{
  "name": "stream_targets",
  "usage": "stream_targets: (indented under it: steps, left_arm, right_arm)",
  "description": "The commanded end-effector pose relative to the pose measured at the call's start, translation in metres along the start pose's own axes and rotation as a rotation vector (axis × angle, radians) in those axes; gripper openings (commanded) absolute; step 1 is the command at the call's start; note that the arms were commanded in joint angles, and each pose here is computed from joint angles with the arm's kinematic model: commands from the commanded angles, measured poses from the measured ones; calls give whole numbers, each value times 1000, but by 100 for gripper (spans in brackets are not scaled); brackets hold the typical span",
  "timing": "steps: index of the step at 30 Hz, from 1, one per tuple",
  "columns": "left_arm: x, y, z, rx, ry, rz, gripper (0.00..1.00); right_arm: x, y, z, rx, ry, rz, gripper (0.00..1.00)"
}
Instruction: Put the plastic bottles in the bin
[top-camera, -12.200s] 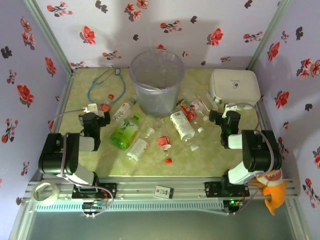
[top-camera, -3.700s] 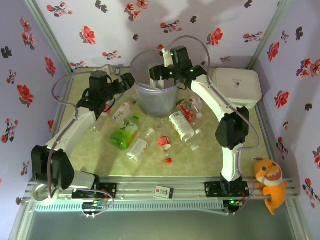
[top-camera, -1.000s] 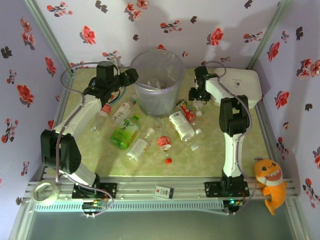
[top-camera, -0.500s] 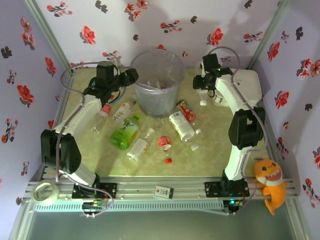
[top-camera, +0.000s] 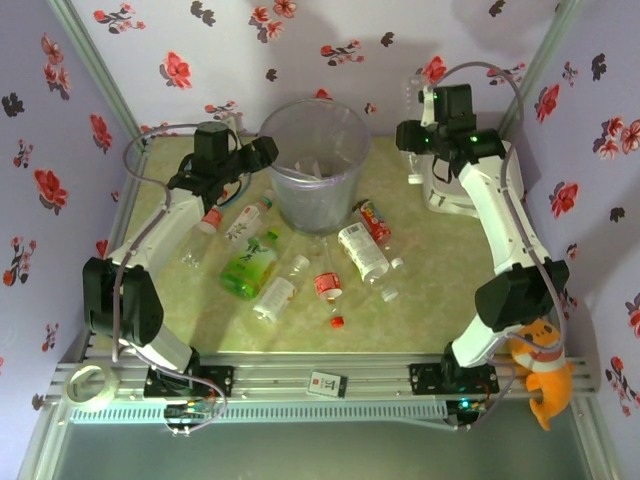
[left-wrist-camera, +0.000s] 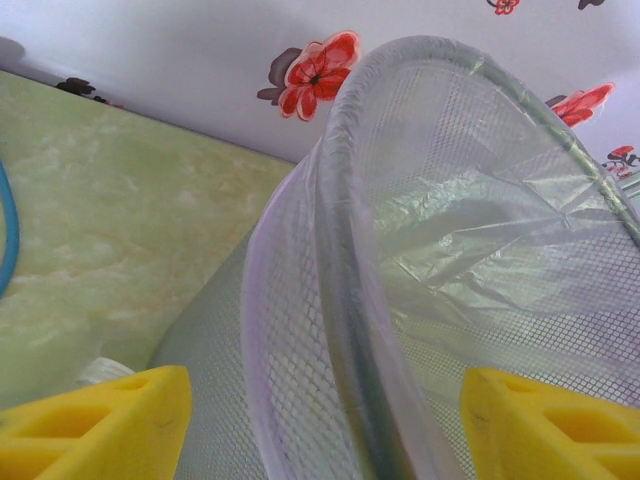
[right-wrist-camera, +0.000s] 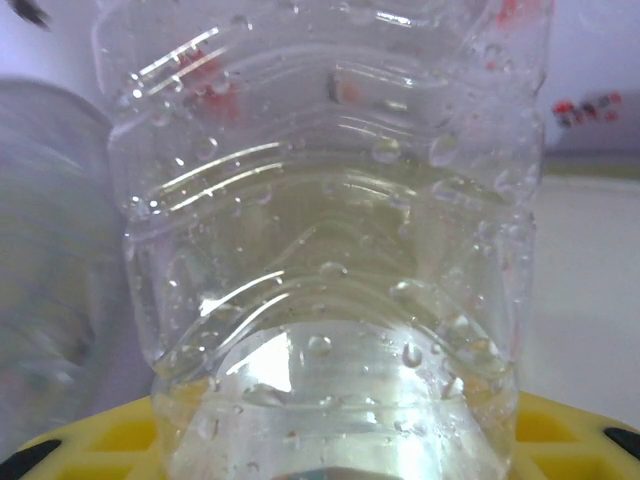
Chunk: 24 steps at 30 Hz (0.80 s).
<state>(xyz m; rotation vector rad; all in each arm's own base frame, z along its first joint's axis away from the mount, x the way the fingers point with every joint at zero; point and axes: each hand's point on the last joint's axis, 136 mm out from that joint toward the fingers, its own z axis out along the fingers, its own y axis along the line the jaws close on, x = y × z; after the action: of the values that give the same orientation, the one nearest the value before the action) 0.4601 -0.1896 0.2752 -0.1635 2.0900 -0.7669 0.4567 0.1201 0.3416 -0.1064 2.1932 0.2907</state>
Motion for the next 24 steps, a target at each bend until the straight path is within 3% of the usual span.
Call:
stream_targets:
  steps: [1,11,24]
  left_arm:
    - [14,-2,10,3,52,18,72]
    - [19,-6,13,8,64,20,72]
    - [17,-12,13,16,64,24,71]
  right_arm:
    - [-47,42,-26,-161,-158,15,53]
    - [-80,135,-8,-413,-219,-1,53]
    - [-25,179,83,-528,-59,-64,54]
